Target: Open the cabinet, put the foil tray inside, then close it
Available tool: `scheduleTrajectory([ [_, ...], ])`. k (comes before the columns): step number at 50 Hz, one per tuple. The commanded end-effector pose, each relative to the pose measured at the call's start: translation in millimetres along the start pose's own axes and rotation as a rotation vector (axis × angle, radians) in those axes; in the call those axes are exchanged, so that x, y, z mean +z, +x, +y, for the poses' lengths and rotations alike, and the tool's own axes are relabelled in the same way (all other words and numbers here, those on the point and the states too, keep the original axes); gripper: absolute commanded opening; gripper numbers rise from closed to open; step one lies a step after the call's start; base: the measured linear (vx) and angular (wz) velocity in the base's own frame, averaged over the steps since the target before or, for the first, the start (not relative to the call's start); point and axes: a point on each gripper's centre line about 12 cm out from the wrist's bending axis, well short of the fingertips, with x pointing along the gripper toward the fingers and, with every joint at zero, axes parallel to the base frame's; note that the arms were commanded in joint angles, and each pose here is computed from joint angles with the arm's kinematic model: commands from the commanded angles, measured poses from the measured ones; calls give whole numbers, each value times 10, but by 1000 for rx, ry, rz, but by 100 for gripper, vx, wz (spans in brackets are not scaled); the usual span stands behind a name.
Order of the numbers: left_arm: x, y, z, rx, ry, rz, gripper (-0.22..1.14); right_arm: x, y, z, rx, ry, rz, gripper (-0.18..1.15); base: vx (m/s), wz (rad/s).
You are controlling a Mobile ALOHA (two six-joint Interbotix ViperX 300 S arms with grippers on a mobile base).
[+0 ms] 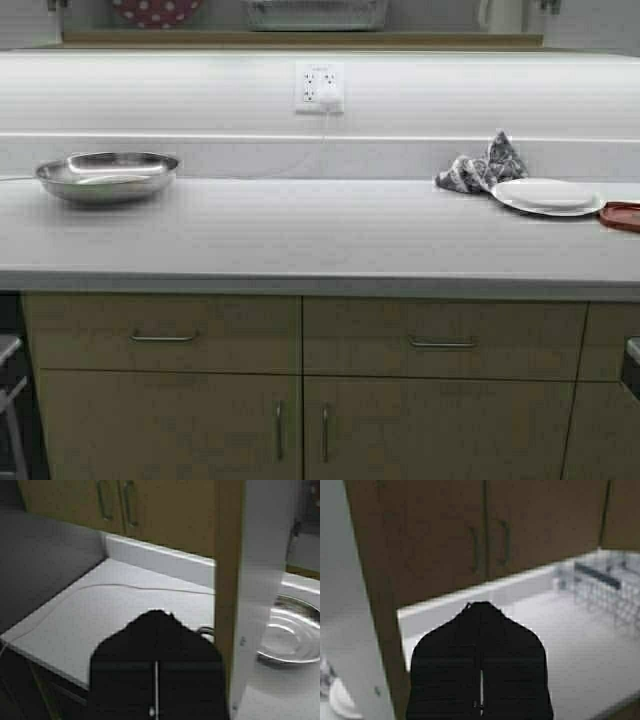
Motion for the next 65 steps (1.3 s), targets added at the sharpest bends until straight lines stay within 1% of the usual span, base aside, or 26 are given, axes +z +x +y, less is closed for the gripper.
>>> scheduleTrajectory([
  [1,153,179,179,56,-6,-30,5,165,165,-18,-8,-6,-24,7,-1,1],
  [11,112,644,181,52,-22,1,5,3,590,-35,-21,-7,74,7,0,0],
  [19,4,921,146,34,-104,25,5,-117,759,-37,-23,1,116,7,0,0],
  [25,-83,1028,-55,-19,-118,42,5,-184,840,69,5,1,135,7,1,0],
  [34,-229,1078,-459,-116,-102,73,5,-269,967,398,88,-7,159,7,0,0],
  [44,-338,983,-820,-206,-89,96,5,-263,891,870,210,-14,160,7,0,0],
  [49,-374,873,-1052,-270,-82,99,5,-234,765,1189,298,-18,153,7,0,0],
  [52,-387,755,-1247,-326,-73,99,5,-219,658,1389,357,-20,149,7,-1,0],
  [55,-391,567,-1514,-407,-60,93,5,-194,511,1626,430,-20,140,7,-1,0],
  [57,-408,458,-1633,-447,-49,94,5,-189,403,1766,476,-26,137,7,-1,0],
  [61,-459,251,-1790,-510,-15,94,5,-178,194,1931,543,-34,131,7,0,0],
  [65,-541,62,-1823,-544,6,103,5,-248,21,1953,574,-36,145,7,0,0],
])
